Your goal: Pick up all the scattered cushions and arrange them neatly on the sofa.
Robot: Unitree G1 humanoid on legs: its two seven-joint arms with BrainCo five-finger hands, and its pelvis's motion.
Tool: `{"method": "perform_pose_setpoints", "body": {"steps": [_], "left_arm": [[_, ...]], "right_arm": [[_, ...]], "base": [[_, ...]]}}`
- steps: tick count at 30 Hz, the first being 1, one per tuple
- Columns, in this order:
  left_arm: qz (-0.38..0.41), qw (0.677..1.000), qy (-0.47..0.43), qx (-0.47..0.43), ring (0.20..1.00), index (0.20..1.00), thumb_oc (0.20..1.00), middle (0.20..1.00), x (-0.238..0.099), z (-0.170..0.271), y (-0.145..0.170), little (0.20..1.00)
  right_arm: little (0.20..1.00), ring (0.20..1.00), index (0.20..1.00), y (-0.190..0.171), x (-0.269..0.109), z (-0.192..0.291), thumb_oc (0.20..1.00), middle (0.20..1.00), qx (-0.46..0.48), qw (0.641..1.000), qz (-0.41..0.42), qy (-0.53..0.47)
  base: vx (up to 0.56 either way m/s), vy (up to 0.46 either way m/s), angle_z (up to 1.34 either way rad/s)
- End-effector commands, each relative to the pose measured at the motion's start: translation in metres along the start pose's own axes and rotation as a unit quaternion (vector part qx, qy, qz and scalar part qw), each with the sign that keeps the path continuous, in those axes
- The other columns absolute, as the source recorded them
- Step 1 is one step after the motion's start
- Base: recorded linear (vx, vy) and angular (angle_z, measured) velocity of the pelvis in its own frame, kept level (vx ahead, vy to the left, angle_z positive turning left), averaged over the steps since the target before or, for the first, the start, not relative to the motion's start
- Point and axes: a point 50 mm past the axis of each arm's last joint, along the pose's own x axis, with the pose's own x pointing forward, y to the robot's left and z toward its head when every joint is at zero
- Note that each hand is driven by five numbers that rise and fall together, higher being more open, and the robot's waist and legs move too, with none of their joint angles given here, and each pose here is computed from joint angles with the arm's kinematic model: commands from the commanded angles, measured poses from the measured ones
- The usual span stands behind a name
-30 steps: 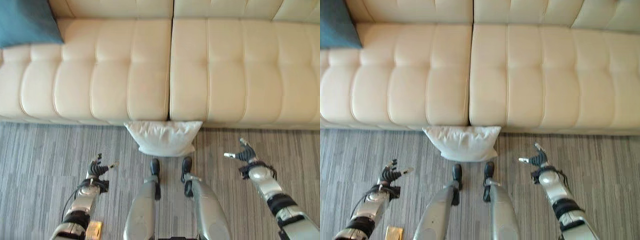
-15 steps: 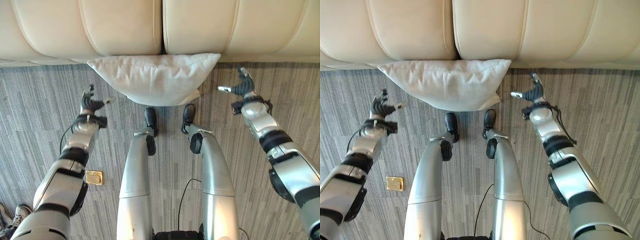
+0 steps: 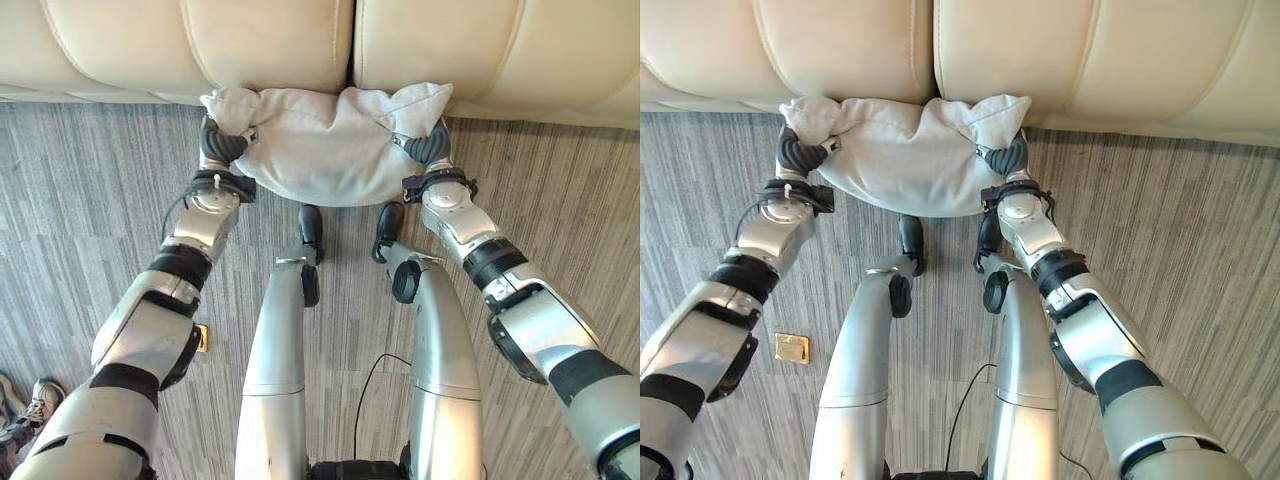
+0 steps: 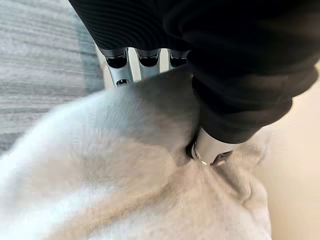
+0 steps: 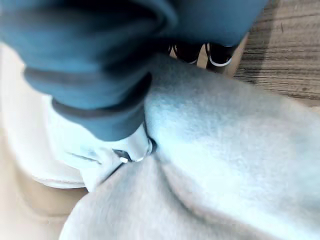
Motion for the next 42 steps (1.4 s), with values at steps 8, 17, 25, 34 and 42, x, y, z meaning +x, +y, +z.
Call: {"method": "perform_pose_setpoints", "body": {"steps": [8,17,25,34,42], "left_arm": [[-0.093,0.992,-0.031,-0.078,0.200,0.200,0.200,0.200,-0.089,-0.041,-0.020,0.200],[-0.129,0.988,0.070,-0.056,0.200,0.200,0.200,0.200,-0.174,-0.095,0.022,0.200],[-0.107,0.988,0.084,-0.070,0.200,0.200,0.200,0.200,-0.186,-0.096,0.029,0.200],[-0.116,0.985,0.108,-0.068,0.200,0.200,0.200,0.200,-0.192,-0.105,0.023,0.200],[-0.101,0.986,0.115,-0.063,0.200,0.200,0.200,0.200,-0.194,-0.106,0.024,0.200]], "right_arm": [[0.200,0.200,0.200,-0.001,-0.086,-0.053,0.200,0.200,0.088,0.993,0.077,-0.030],[0.200,0.200,0.200,-0.066,-0.166,-0.076,0.200,0.200,0.030,0.995,0.093,-0.014],[0.200,0.200,0.200,-0.079,-0.173,-0.068,0.200,0.200,-0.060,0.994,0.085,-0.031],[0.200,0.200,0.200,-0.087,-0.174,-0.061,0.200,0.200,-0.081,0.993,0.069,-0.044],[0.200,0.200,0.200,-0.085,-0.176,-0.065,0.200,0.200,-0.051,0.997,0.047,-0.031]], "base": [[0.02,-0.012,-0.05],[0.18,-0.046,-0.07],[0.13,-0.095,-0.06],[0.08,-0.070,0.15],[0.23,0.038,0.06]]}}
